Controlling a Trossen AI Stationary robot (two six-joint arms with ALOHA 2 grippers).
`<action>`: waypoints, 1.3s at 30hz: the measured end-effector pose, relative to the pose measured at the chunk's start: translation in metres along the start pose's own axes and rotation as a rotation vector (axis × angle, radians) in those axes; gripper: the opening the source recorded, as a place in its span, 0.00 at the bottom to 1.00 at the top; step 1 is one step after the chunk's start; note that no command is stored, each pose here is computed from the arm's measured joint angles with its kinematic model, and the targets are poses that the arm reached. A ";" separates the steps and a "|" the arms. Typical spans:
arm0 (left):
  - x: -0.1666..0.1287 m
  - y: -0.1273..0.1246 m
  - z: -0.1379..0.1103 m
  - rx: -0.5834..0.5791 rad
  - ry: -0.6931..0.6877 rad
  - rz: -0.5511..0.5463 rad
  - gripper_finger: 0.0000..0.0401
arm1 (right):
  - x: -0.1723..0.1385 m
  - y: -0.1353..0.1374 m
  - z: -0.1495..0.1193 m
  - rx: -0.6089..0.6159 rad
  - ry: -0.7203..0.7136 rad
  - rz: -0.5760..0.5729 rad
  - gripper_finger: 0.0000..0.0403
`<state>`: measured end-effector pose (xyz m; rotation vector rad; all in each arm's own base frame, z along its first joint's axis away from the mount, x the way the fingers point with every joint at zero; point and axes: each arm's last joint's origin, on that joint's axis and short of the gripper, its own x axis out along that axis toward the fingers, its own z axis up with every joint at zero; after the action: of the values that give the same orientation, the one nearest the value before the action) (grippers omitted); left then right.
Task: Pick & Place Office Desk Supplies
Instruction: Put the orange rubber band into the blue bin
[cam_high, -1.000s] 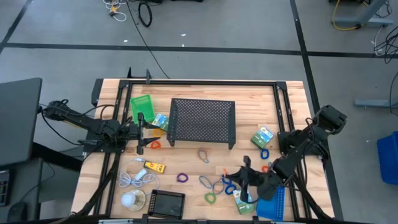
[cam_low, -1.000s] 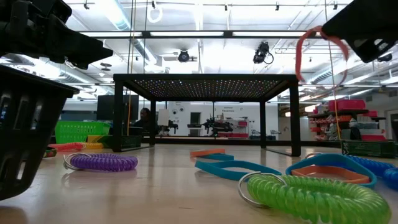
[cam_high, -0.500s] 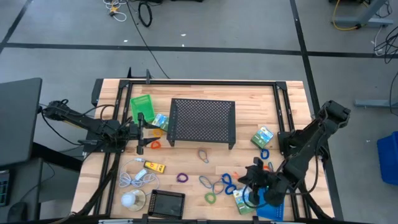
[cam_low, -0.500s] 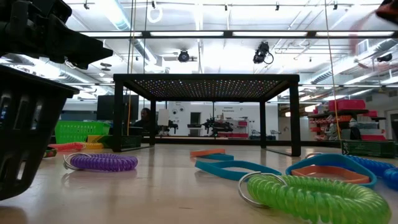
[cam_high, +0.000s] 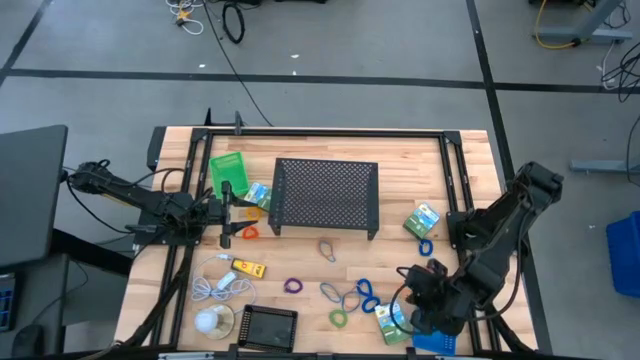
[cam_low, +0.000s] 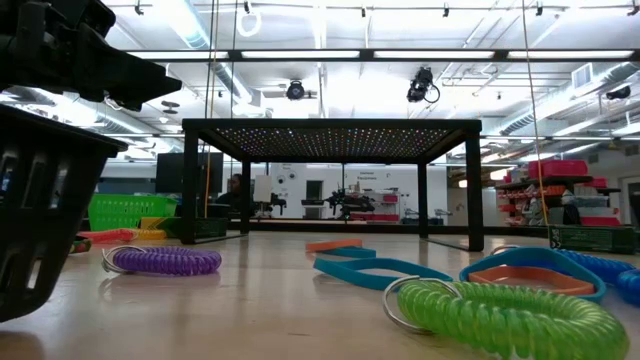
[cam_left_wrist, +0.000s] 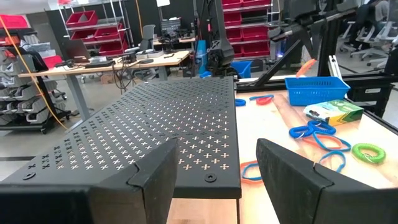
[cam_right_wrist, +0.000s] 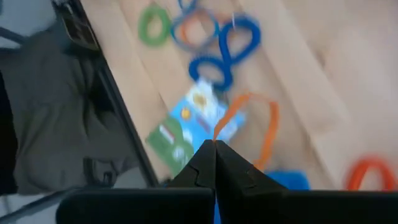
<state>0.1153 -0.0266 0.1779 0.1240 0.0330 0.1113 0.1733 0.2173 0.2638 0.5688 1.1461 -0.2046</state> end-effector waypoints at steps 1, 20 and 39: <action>0.000 0.000 0.000 0.004 0.000 0.000 0.56 | 0.001 0.000 -0.003 0.022 0.031 -0.006 0.00; 0.000 0.000 0.000 0.037 -0.001 0.000 0.56 | 0.027 0.008 -0.035 0.248 0.370 -0.123 0.00; 0.000 0.000 0.000 0.034 -0.001 0.000 0.56 | 0.066 0.001 -0.048 0.286 0.412 -0.077 0.11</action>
<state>0.1153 -0.0266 0.1780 0.1583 0.0343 0.1108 0.1628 0.2524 0.1905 0.8465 1.5529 -0.3317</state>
